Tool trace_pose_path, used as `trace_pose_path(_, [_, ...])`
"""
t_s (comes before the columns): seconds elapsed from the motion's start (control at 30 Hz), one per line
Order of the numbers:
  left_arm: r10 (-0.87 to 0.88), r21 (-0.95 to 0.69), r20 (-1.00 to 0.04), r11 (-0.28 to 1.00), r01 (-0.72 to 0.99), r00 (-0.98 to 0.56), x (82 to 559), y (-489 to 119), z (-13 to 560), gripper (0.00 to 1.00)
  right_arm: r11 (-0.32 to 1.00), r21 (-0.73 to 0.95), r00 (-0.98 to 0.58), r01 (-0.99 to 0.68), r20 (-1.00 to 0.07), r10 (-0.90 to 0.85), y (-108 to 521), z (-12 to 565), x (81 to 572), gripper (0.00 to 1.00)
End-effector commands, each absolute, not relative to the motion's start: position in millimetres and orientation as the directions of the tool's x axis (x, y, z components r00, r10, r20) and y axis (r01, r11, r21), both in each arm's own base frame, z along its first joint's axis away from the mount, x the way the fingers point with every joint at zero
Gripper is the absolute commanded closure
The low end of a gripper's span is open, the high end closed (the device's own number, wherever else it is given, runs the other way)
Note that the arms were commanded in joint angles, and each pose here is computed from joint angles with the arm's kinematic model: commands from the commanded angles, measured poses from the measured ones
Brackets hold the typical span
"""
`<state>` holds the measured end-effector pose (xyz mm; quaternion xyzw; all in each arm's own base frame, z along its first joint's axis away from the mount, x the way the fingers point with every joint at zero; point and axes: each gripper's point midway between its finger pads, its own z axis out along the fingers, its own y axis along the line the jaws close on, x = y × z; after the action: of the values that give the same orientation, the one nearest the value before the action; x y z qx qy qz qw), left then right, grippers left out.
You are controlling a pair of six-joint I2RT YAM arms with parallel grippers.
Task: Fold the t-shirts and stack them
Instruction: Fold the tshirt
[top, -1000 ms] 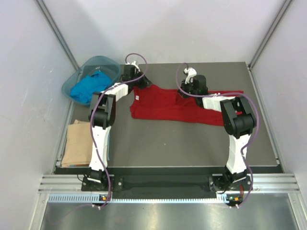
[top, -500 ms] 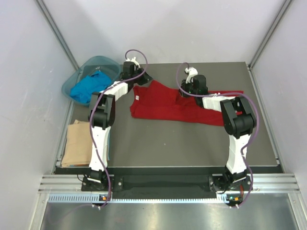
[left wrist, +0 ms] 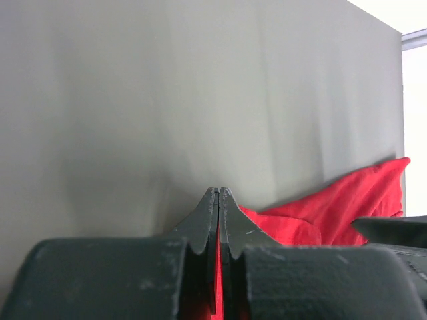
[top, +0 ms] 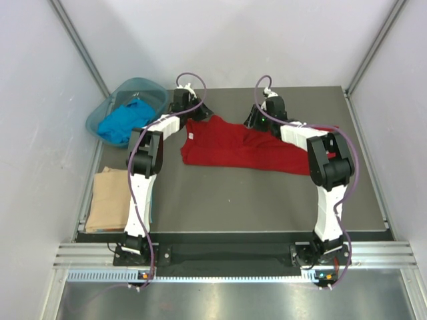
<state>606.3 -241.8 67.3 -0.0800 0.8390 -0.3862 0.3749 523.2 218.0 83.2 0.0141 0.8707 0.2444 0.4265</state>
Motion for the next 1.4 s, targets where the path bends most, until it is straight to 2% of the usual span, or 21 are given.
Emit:
trace_pose_path(0.0, [-0.431,-0.708,-0.614,0.671,0.22,-0.661,617.7,-247.1,94.5,1.0,0.845,0.529,-0.697,-0.075,-0.634,0.335,225.9,78.4,522.9,0.55])
trace_pose_path(0.2, [-0.429,-0.699,-0.617,0.684,0.21,-0.66,617.5,-244.6,93.0,1.0,0.85,0.527,-0.733,0.012,-0.573,0.366,222.6,58.7,519.0,0.56])
trace_pose_path(0.4, [-0.426,-0.699,-0.617,0.683,0.212,-0.662,617.6,-245.1,91.5,1.0,0.844,0.536,-0.747,0.016,-0.555,0.366,225.4,48.3,518.6,0.57])
trace_pose_path(0.5, [-0.422,-0.699,-0.619,0.681,0.218,-0.663,617.0,-245.8,93.0,1.0,0.834,0.552,-0.753,0.003,-0.547,0.365,230.0,44.7,518.8,0.62])
trace_pose_path(0.63, [-0.41,-0.686,-0.631,0.692,0.227,-0.658,615.7,-243.4,99.5,1.0,0.837,0.546,-0.743,-0.033,-0.573,0.344,229.5,48.4,523.1,0.93])
trace_pose_path(0.73, [-0.397,-0.668,-0.645,0.708,0.229,-0.653,613.7,-240.3,107.4,1.0,0.837,0.541,-0.713,-0.079,-0.617,0.332,226.9,58.1,528.6,1.0])
trace_pose_path(1.0, [-0.383,-0.653,-0.665,0.715,0.249,-0.642,609.1,-238.5,127.2,1.0,0.839,0.475,-0.567,-0.266,-0.781,0.262,218.6,108.8,533.3,1.0])
trace_pose_path(1.17, [-0.399,-0.645,-0.664,0.734,0.214,-0.633,600.0,-230.1,121.0,1.0,0.813,0.438,-0.54,-0.383,-0.821,0.187,227.2,114.0,520.7,1.0])
trace_pose_path(1.37, [-0.42,-0.65,-0.676,0.726,0.223,-0.605,589.3,-226.3,139.4,1.0,0.81,0.389,-0.483,-0.438,-0.862,0.153,225.4,124.8,510.2,1.0])
